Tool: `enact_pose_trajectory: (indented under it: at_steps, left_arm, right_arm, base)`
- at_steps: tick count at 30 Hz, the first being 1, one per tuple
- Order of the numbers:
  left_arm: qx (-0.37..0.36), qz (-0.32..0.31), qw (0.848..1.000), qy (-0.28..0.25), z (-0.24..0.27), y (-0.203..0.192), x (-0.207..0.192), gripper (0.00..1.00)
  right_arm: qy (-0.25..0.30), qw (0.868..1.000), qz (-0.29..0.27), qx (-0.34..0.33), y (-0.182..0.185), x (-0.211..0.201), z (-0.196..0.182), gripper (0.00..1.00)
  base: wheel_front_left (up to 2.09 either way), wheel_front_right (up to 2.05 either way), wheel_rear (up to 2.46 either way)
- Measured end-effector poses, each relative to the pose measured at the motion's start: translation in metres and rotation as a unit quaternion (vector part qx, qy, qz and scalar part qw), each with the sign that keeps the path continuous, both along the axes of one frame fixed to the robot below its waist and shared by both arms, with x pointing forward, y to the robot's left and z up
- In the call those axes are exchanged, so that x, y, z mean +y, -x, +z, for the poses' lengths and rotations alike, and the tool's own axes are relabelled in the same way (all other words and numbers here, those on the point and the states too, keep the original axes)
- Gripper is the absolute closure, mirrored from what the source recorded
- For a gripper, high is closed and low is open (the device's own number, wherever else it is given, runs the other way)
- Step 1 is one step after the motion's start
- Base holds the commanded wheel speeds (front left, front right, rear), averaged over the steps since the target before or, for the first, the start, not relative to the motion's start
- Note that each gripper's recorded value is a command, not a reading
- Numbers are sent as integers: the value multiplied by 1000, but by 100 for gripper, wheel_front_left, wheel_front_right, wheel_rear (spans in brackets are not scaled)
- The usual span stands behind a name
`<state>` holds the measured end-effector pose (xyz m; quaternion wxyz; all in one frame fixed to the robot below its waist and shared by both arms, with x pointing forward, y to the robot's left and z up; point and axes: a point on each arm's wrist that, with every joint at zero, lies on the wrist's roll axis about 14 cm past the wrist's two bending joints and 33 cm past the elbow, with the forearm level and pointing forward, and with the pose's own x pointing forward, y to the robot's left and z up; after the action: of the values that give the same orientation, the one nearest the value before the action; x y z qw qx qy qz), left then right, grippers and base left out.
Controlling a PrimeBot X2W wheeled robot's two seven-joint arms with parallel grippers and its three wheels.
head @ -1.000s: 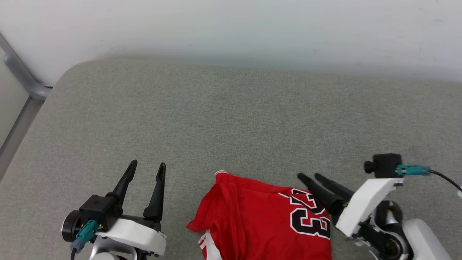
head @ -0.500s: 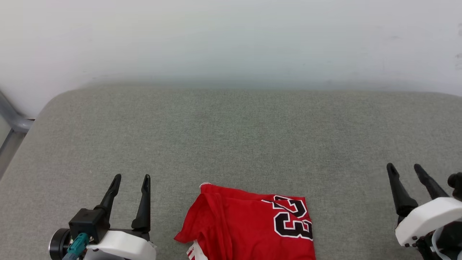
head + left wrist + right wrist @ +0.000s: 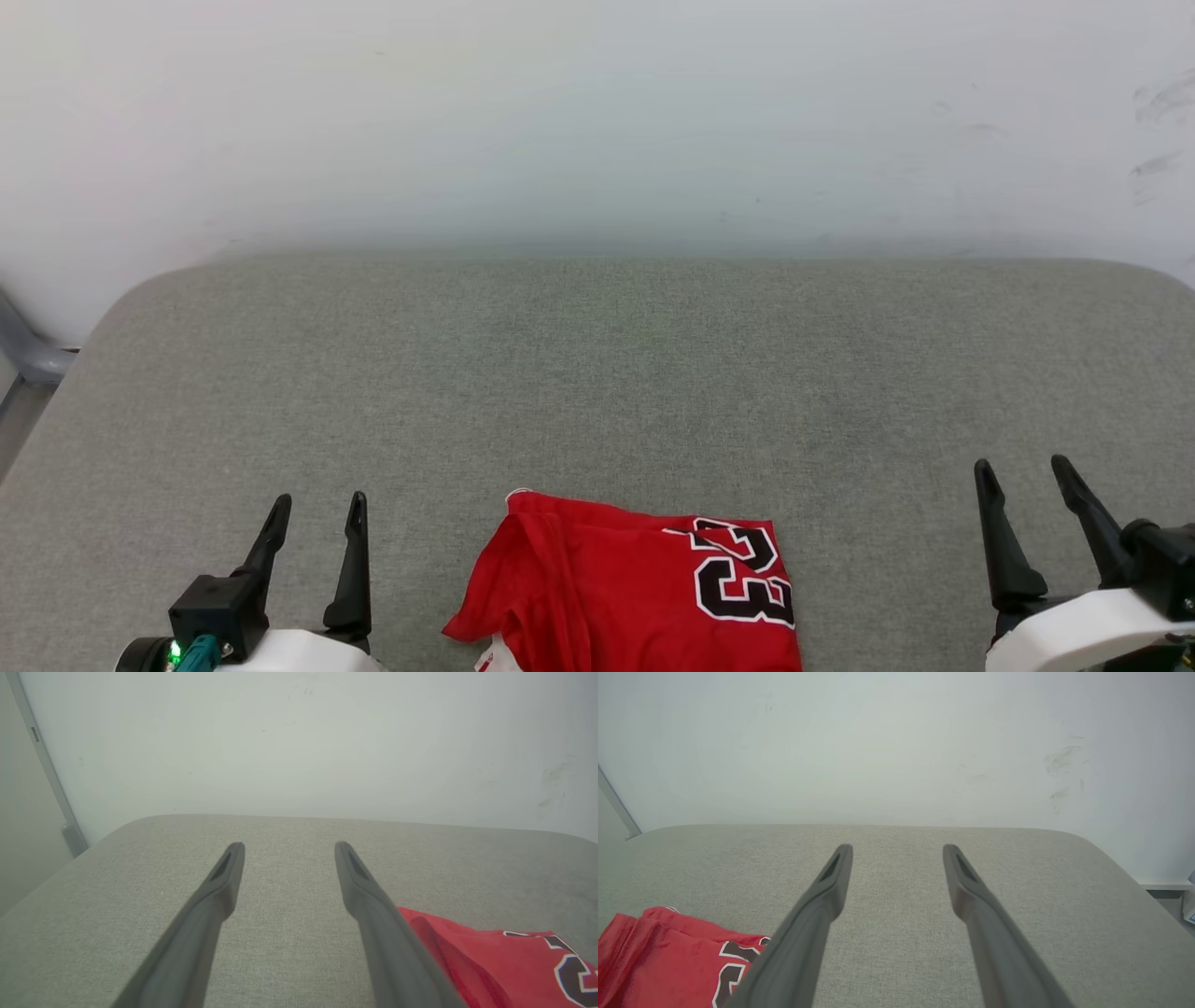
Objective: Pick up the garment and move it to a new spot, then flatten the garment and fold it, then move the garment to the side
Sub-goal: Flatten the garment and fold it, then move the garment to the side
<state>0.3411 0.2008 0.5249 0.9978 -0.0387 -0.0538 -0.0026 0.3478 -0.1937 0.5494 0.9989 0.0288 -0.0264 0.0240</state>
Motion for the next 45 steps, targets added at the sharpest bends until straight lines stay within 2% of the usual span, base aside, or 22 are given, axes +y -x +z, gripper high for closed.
enact_pose_trajectory:
  at_steps: [20, 23, 27, 31, 35, 39, 43, 44, 45]
  left_arm:
    - [3, 2, 1000, 3, -5, 4, 2, 0]
    - [0, 1, 1000, 1, -2, 0, 2, 0]
    - [-6, 0, 1000, 1, 1, -4, 3, 0]
    - [-10, 1, 1000, 3, 4, -8, 4, 0]
    - [-13, 3, 1000, 5, 5, -12, 5, 0]
    - [-18, 3, 1000, 6, 8, -21, 6, 0]
    - [-15, 8, 1000, 6, 5, -27, 11, 0]
    - [-11, 14, 1000, 5, 2, -32, 15, 0]
    - [-8, 14, 1000, 6, 0, -33, 16, 0]
  right_arm:
    - [-1, 1000, -6, 6, 12, -2, 2, 0]
    - [-13, 999, -14, 31, 11, -8, -7, 0]
    - [-47, 994, -27, 99, 11, -20, -36, 0]
    - [-87, 978, -30, 186, 14, -26, -72, 0]
    - [-115, 954, -15, 276, 19, -23, -105, 0]
    - [-148, 921, 28, 359, 24, 3, -135, 0]
    - [-178, 892, 89, 405, 21, 44, -149, 0]
    - [-203, 873, 130, 423, 18, 74, -154, 0]
    - [-208, 865, 143, 434, 18, 83, -157, 0]
  base:
    - [0, 0, 0]
    - [0, 0, 0]
    - [0, 0, 0]
    - [0, 0, 0]
    - [0, 0, 0]
    - [0, 0, 0]
    - [0, 0, 0]
    - [0, 0, 0]
    - [0, 0, 0]
